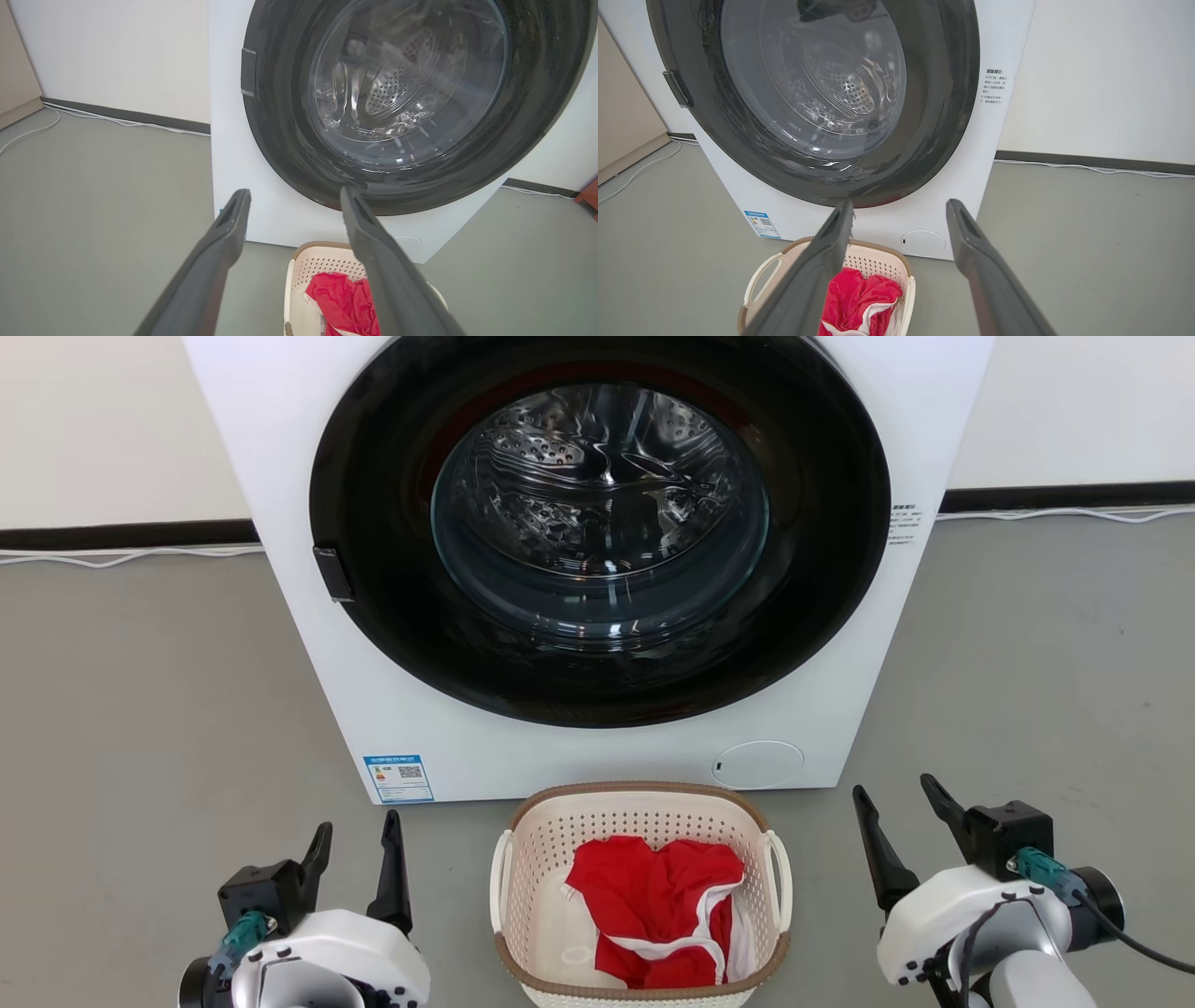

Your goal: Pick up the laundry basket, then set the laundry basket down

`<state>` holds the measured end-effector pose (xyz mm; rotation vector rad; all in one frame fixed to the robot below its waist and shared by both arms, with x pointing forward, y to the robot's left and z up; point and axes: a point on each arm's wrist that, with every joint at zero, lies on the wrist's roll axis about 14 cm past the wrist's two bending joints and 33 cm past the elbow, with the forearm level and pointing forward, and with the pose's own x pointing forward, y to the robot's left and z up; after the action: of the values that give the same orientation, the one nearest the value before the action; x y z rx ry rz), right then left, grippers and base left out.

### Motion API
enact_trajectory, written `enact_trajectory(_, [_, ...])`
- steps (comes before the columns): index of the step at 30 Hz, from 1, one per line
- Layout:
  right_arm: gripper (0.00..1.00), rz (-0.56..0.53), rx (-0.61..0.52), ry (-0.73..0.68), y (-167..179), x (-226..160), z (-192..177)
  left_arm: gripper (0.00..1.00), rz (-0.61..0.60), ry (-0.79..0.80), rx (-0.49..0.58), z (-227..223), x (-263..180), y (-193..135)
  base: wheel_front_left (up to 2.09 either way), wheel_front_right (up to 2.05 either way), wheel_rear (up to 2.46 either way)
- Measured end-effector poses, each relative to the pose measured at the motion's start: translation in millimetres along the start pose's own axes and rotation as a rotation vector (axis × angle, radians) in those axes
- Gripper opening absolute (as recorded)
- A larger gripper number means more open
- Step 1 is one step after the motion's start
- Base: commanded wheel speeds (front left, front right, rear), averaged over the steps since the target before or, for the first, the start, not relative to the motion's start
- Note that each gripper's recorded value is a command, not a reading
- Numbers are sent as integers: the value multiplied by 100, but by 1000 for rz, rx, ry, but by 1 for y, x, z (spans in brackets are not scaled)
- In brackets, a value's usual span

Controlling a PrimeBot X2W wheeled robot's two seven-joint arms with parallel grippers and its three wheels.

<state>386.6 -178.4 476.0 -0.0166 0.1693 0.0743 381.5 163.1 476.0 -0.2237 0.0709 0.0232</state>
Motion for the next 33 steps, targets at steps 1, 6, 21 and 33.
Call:
enact_trajectory(1, [100, 1, -1, -4, 1, 0, 1, 100, 1, -2, -4, 1, 0, 0, 0, 0, 0])
enact_trajectory(6, [100, 5, 5, 1, 2, -3, 0, 100, 7, -27, -14, 9, -1, 1, 0, 0, 0])
enact_trajectory(21, [0, 0, 46, 114, 4, -18, -39, 0, 47, 101, -31, -30, -22, 12, 0, 0, 0])
enact_trajectory(33, [0, -9, 199, 93, 3, -16, -34, 0, 66, 122, -158, -32, -21, 16, 0, 0, 0])
